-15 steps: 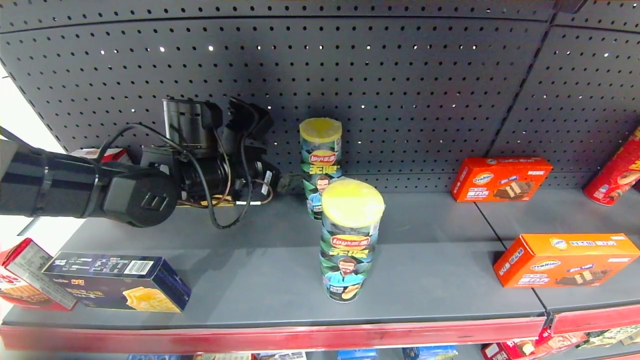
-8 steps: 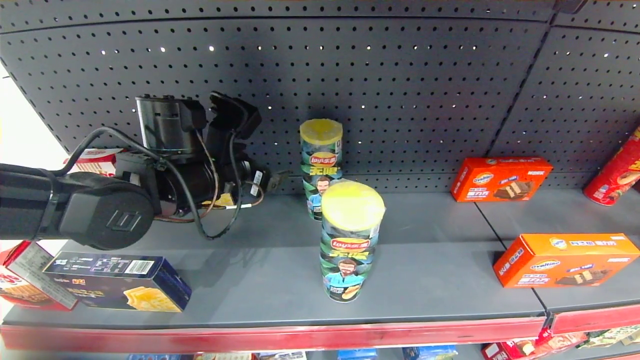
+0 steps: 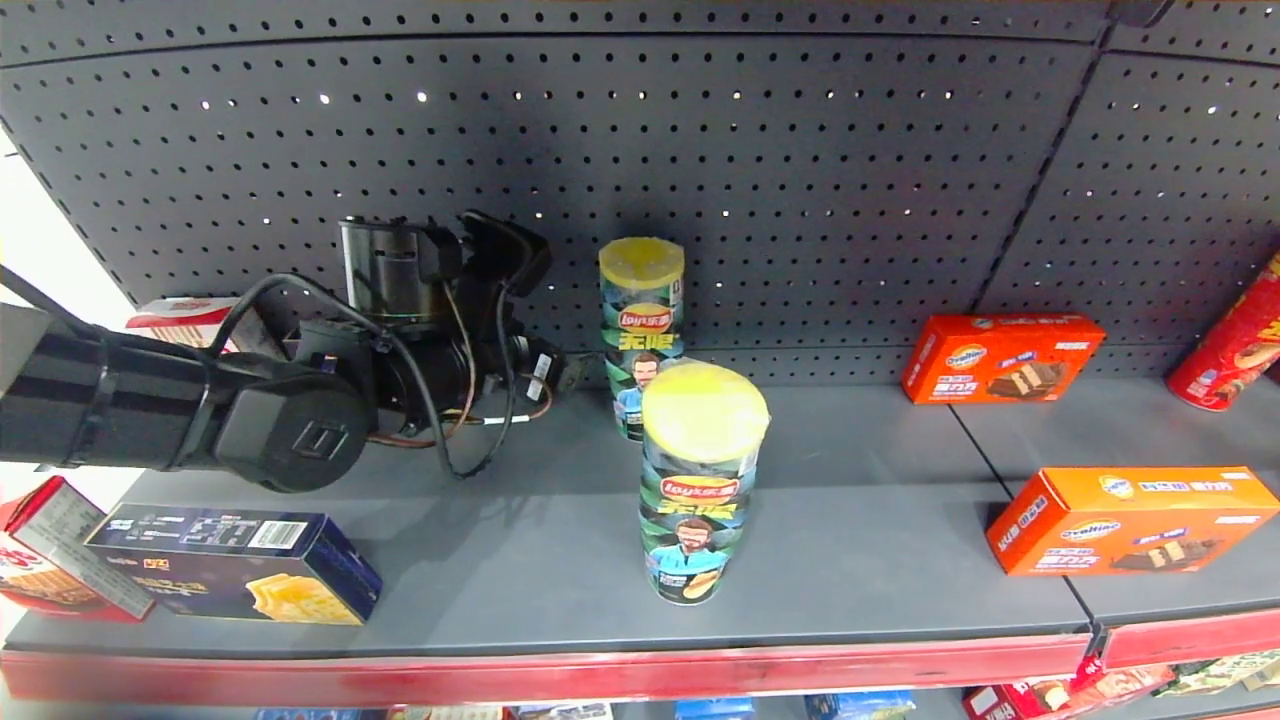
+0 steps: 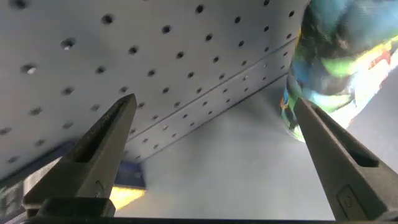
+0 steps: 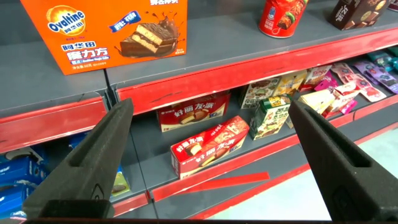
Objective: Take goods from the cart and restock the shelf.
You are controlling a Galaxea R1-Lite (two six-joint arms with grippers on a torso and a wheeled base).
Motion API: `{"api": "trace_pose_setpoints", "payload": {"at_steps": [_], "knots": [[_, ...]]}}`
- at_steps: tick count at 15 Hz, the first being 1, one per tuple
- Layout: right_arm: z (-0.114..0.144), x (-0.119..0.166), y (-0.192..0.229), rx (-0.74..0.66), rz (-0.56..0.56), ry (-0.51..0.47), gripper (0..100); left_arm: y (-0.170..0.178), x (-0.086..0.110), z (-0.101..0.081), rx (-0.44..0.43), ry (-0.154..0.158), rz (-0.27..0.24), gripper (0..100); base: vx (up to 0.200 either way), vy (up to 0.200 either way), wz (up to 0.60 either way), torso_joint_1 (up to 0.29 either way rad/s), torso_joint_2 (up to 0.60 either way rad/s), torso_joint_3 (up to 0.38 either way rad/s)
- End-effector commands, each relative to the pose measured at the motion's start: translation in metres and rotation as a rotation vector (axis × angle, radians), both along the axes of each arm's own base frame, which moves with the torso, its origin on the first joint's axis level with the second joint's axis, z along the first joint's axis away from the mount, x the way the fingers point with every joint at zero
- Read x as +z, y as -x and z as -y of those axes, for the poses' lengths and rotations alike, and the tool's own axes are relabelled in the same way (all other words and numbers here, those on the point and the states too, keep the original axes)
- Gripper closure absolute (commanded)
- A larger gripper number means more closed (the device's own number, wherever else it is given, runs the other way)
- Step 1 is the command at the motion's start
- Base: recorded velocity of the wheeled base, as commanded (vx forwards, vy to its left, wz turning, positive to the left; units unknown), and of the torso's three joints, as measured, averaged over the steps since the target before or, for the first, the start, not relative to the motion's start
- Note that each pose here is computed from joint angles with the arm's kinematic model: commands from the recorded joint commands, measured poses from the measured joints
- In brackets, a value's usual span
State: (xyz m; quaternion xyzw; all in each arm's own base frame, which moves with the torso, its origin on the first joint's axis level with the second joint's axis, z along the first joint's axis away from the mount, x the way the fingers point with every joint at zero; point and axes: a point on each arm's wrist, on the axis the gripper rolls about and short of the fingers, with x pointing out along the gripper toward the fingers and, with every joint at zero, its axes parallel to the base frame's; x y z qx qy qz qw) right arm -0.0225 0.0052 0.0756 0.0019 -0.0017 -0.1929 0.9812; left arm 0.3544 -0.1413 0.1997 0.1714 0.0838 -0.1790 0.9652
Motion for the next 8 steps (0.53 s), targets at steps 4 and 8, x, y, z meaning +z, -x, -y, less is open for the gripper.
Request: {"api": "trace_pose_setpoints", "payload": {"at_steps": [4, 8], "knots": [[0.0, 0.0, 0.0, 0.0, -0.001, -0.001, 0, -0.01, -0.013, 0.009, -0.011, -0.01, -0.024, 0, 0.0, 0.0, 0.0, 0.0, 0.0, 0.0], [0.0, 0.0, 0.0, 0.0, -0.001, -0.001, 0, -0.013, -0.014, 0.018, -0.028, -0.006, -0.018, 0, 0.0, 0.0, 0.0, 0.0, 0.0, 0.0]]}}
